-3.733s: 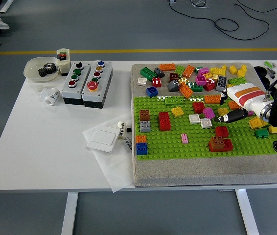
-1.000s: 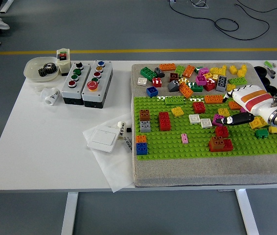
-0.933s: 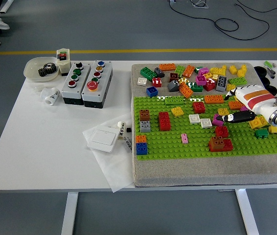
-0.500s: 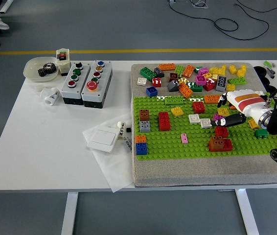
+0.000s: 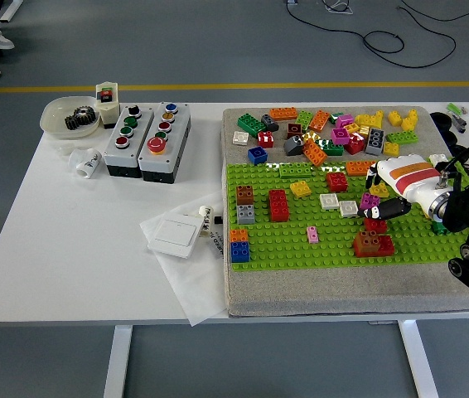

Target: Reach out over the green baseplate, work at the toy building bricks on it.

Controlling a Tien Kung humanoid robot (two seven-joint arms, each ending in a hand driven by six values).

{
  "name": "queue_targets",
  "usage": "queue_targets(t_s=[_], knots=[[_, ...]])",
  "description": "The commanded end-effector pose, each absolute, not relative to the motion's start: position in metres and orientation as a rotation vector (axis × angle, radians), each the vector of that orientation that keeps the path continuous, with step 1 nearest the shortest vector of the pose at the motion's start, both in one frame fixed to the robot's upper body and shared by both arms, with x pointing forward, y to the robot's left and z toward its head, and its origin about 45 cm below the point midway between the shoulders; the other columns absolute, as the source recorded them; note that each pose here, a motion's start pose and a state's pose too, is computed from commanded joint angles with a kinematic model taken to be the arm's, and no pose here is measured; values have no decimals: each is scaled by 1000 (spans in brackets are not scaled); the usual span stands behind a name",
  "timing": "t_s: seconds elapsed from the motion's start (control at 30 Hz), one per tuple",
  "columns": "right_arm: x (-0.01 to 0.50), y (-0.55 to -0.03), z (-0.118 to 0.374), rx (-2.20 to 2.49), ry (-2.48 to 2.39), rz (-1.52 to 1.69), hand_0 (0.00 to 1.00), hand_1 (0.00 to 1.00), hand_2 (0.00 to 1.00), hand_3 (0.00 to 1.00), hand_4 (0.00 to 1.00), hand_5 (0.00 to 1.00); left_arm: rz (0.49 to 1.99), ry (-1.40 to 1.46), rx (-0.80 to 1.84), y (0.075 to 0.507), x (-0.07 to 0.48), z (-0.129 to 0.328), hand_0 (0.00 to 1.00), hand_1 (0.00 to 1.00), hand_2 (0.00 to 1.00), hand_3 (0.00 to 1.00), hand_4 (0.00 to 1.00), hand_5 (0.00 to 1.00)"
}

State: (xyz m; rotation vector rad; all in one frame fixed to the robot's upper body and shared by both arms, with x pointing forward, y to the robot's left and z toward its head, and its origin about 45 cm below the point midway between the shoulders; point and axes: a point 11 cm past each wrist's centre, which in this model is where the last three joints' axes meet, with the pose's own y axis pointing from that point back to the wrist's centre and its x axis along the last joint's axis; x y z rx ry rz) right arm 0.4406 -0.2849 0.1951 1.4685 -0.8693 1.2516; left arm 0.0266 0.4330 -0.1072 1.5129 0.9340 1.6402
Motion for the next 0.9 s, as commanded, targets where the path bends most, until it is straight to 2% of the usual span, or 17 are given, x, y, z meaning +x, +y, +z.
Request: queue_targets(t_s=[0.9], knots=[[445,-293,183,1466,-884,1179,370,461,524,511,909,490,1632,934,1523,433,24,-107,762,781,837,720,778,672]])
